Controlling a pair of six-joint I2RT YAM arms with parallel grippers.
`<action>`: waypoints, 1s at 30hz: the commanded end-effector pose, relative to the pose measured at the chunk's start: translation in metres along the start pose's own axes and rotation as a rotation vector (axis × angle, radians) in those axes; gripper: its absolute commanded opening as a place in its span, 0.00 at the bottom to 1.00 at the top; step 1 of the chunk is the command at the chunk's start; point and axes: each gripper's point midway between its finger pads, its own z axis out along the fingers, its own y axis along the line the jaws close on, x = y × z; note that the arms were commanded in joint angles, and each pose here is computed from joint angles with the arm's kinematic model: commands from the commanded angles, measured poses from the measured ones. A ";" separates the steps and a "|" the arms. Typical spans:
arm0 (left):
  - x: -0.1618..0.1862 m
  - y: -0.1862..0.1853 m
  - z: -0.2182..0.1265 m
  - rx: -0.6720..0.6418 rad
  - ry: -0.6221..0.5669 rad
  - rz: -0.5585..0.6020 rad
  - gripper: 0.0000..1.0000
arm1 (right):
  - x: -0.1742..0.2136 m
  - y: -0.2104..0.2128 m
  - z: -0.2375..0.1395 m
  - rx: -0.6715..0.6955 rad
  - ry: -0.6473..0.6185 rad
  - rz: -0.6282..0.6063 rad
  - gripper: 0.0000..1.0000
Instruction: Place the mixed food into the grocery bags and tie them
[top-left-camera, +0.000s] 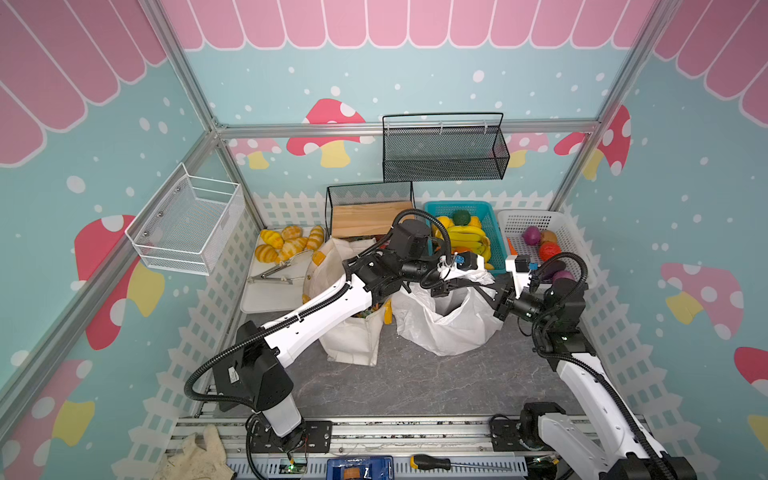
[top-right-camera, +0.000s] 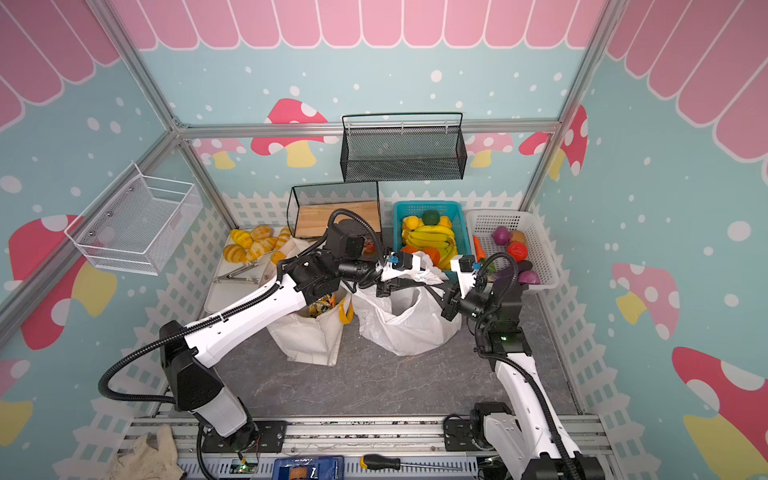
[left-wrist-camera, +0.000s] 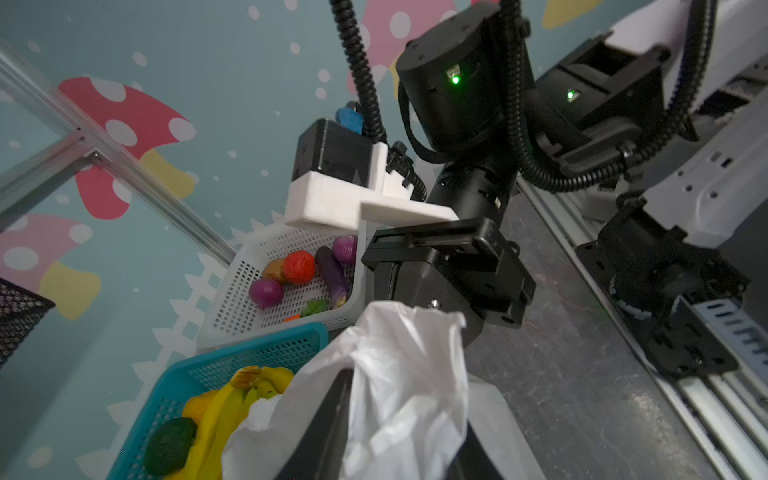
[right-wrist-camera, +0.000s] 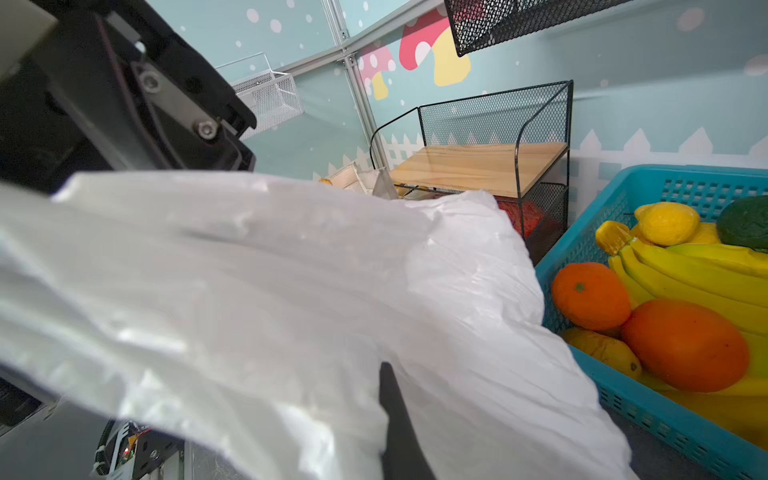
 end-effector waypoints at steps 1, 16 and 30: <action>-0.023 0.009 -0.005 -0.055 -0.075 -0.199 0.13 | -0.011 -0.012 -0.008 0.127 -0.040 -0.093 0.31; -0.032 0.037 -0.018 -0.261 -0.192 -0.999 0.00 | -0.041 0.000 -0.013 0.385 -0.274 -0.410 0.97; -0.046 0.018 0.002 -0.207 -0.293 -1.199 0.00 | -0.076 -0.005 -0.005 0.478 -0.506 -0.366 0.97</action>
